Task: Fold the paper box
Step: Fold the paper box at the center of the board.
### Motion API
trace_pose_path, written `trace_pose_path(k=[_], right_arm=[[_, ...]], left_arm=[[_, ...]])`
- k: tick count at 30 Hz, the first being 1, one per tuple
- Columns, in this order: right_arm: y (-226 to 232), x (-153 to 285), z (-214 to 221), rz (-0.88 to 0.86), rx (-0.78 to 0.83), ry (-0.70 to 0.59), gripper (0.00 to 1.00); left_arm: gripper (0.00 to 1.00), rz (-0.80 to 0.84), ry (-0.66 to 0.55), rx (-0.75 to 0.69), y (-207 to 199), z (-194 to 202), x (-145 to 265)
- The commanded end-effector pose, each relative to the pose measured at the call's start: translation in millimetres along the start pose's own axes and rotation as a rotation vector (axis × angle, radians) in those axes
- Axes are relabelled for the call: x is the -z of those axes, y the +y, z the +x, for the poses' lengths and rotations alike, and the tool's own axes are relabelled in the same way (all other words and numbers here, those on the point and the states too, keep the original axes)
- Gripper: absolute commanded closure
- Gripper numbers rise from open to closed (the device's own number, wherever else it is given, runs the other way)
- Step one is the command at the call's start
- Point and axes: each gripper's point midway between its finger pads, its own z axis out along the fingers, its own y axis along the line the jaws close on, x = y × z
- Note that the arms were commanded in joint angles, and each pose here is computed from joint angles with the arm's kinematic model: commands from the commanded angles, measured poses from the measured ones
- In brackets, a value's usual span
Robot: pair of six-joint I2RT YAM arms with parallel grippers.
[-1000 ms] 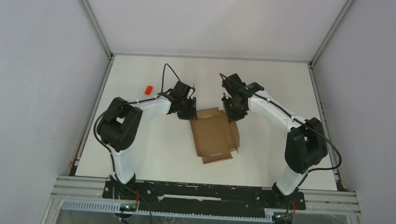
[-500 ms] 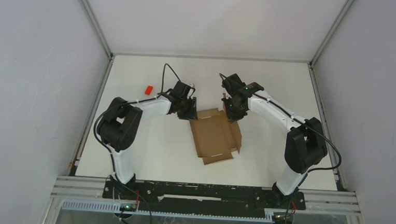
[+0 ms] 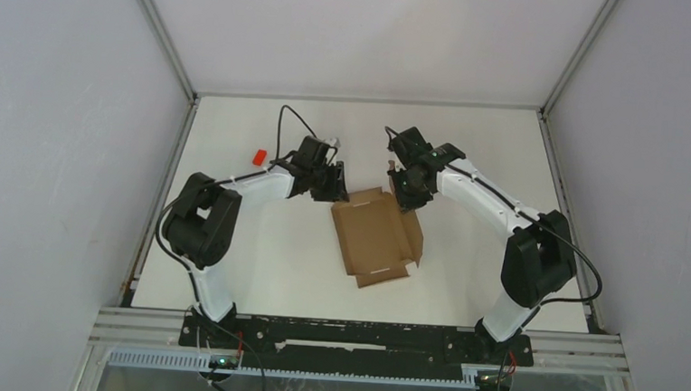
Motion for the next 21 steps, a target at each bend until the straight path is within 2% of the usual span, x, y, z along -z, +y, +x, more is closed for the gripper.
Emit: trace_pose_path(k=[1, 12, 21], right_arm=[[6, 26, -13, -0.057, -0.013, -0.08, 1.0], [8, 35, -16, -0.07, -0.015, -0.082, 1.0], [0, 35, -15, -0.038, -0.008, -0.078, 1.0]], left_arm=[[0.55, 0.038, -0.06, -0.006, -9, -13, 10], [0.55, 0.072, -0.117, -0.003, -17, -29, 24], [0.53, 0.188, -0.165, -0.016, -26, -56, 64]])
